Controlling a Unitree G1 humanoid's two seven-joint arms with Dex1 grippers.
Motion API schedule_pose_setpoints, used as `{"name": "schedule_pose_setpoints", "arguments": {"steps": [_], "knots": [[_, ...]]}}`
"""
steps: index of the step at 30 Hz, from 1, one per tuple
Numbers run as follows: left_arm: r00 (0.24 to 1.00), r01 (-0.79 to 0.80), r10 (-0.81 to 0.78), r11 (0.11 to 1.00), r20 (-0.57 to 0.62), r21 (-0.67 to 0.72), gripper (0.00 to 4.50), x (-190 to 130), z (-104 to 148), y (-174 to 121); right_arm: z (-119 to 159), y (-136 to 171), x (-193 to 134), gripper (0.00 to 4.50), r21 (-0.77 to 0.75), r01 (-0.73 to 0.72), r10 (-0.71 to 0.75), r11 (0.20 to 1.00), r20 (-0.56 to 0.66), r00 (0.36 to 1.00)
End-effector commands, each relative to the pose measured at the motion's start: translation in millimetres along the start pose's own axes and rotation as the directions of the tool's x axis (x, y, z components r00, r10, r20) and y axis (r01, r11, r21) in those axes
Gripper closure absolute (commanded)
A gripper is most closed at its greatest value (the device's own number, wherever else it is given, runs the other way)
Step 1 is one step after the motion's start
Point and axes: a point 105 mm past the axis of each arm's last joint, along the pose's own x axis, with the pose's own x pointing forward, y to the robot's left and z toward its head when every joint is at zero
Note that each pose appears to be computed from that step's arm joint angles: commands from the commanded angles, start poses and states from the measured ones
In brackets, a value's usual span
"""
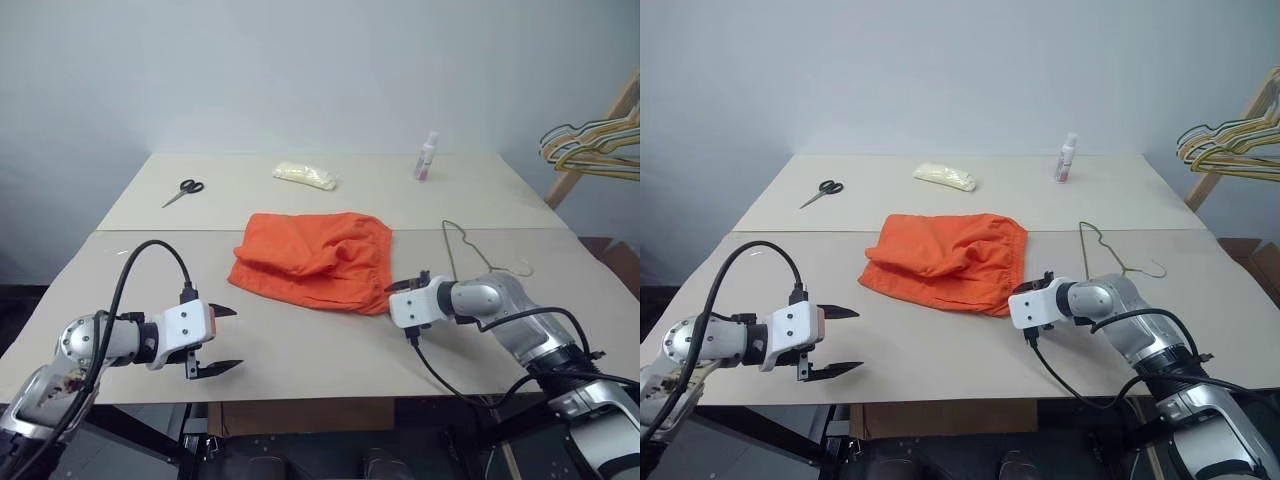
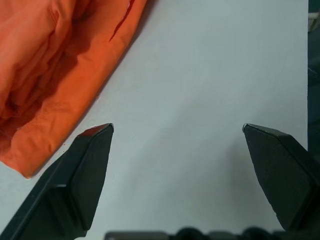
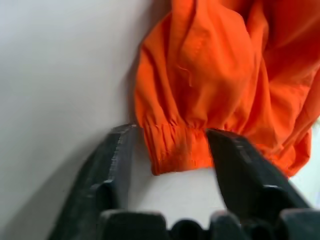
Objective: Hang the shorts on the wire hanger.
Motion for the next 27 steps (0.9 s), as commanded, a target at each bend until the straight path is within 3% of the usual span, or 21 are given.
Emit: {"name": "schedule_pose_setpoints", "arguments": {"steps": [1, 4, 5, 10, 13, 18, 22, 27], "knots": [[0.999, -0.038, 0.038, 0.999, 0.013, 0.029, 0.0, 1.4, 6.5, 5.6, 4.2, -14.5, -1.9, 3.38, -0.048, 0.039, -0.038, 0.998, 0.01, 0.999], [0.999, -0.049, 0.049, 0.998, 0.003, 0.035, 0.0, 4.5, 4.0, 9.0, 3.0, -13.6, -0.2, 4.41, -0.052, 0.032, -0.032, 0.998, 0.005, 0.999], [0.998, -0.065, 0.065, 0.997, 0.003, 0.037, 0.0, 6.7, 3.1, 13.0, 2.6, -13.3, -0.1, 4.46, -0.049, 0.033, -0.032, 0.998, 0.005, 0.999], [0.981, -0.19, 0.191, 0.982, 0.037, -0.018, 0.0, 19.5, 2.4, 45.5, 3.8, -15.8, -0.6, 4.46, -0.062, 0.066, -0.065, 0.996, 0.01, 0.998], [0.97, -0.243, 0.243, 0.97, -0.001, 0.012, 0.0, 27.2, -6.2, 65.4, 4.5, -18.8, 0.0, 4.46, -0.061, 0.095, -0.094, 0.994, 0.006, 0.996], [0.956, -0.25, 0.266, 0.959, -0.124, 0.133, 0.0, 39.2, -28.4, 90.4, 5.7, -14.6, -0.2, 4.46, -0.062, 0.088, -0.088, 0.994, 0.008, 0.996], [0.955, -0.276, 0.28, 0.96, -0.095, 0.047, 0.0, 53.9, -25.0, 109.8, 6.8, -12.3, -1.7, 4.46, -0.051, 0.09, -0.089, 0.995, 0.012, 0.996], [0.965, -0.23, 0.233, 0.973, -0.118, 0.036, 0.0, 71.7, -29.1, 112.9, 9.7, -12.2, -3.4, 4.46, -0.041, 0.097, -0.097, 0.994, 0.019, 0.995]]}}
